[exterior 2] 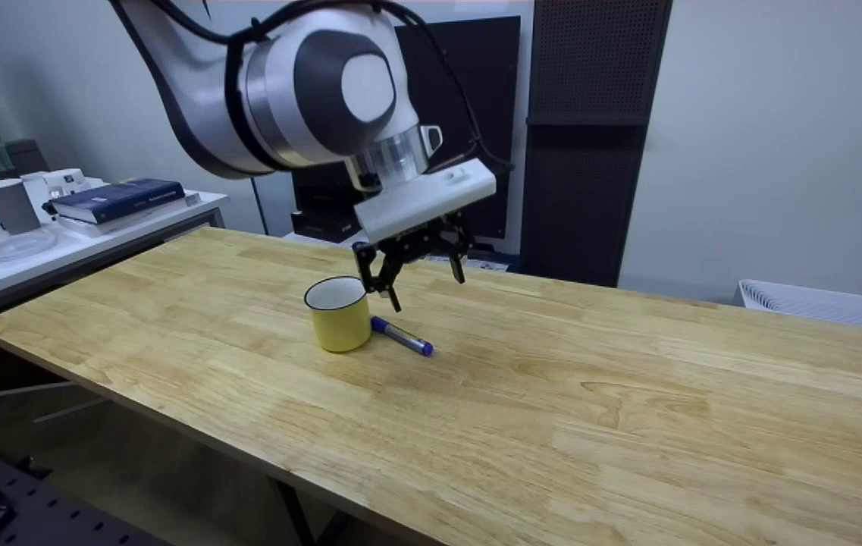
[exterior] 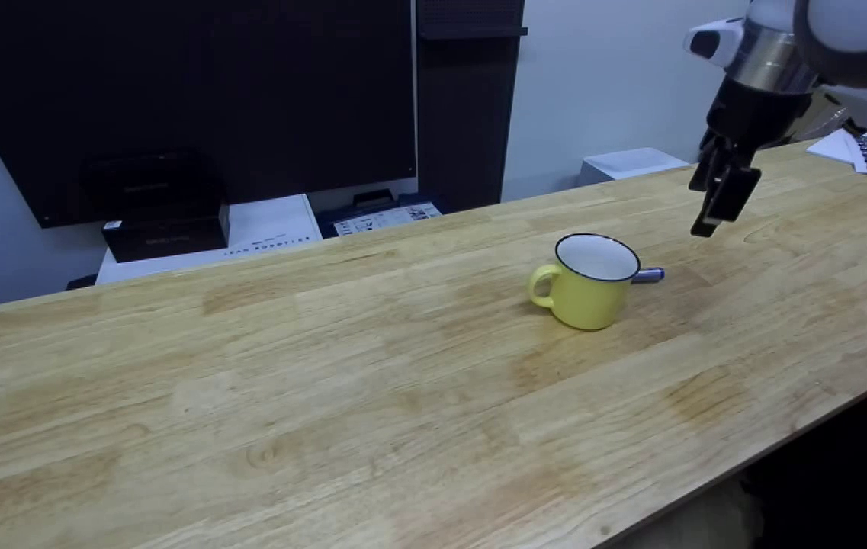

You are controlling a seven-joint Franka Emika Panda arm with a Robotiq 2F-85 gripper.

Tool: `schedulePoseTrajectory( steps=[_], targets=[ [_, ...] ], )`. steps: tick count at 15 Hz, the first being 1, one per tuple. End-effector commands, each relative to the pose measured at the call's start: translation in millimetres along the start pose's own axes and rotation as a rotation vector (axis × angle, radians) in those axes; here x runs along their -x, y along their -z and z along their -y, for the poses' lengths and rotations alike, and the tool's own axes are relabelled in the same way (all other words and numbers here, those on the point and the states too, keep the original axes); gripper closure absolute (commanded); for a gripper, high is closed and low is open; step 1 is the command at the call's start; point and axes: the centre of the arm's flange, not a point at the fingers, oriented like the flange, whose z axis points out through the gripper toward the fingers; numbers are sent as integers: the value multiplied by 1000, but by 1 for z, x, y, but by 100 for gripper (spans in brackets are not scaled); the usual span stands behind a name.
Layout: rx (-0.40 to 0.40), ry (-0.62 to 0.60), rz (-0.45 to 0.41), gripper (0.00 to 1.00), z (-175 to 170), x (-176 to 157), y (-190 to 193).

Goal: Put the maker in the yellow cup

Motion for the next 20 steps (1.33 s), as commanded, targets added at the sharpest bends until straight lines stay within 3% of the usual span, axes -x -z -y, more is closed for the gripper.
schedulePoseTrajectory(
  steps=[1,7,14,15,17,20],
  targets=[
    [-54,-25,-11,0,3,-14,-45],
    [-188,103,-2,0,10,-30,-88],
    [-241,319,23,1,-4,-53,-109],
    [-239,341,23,26,-5,-54,-109],
    [-225,368,17,30,-6,-57,-108],
    [-200,402,13,52,-8,-61,-100]
  ],
)
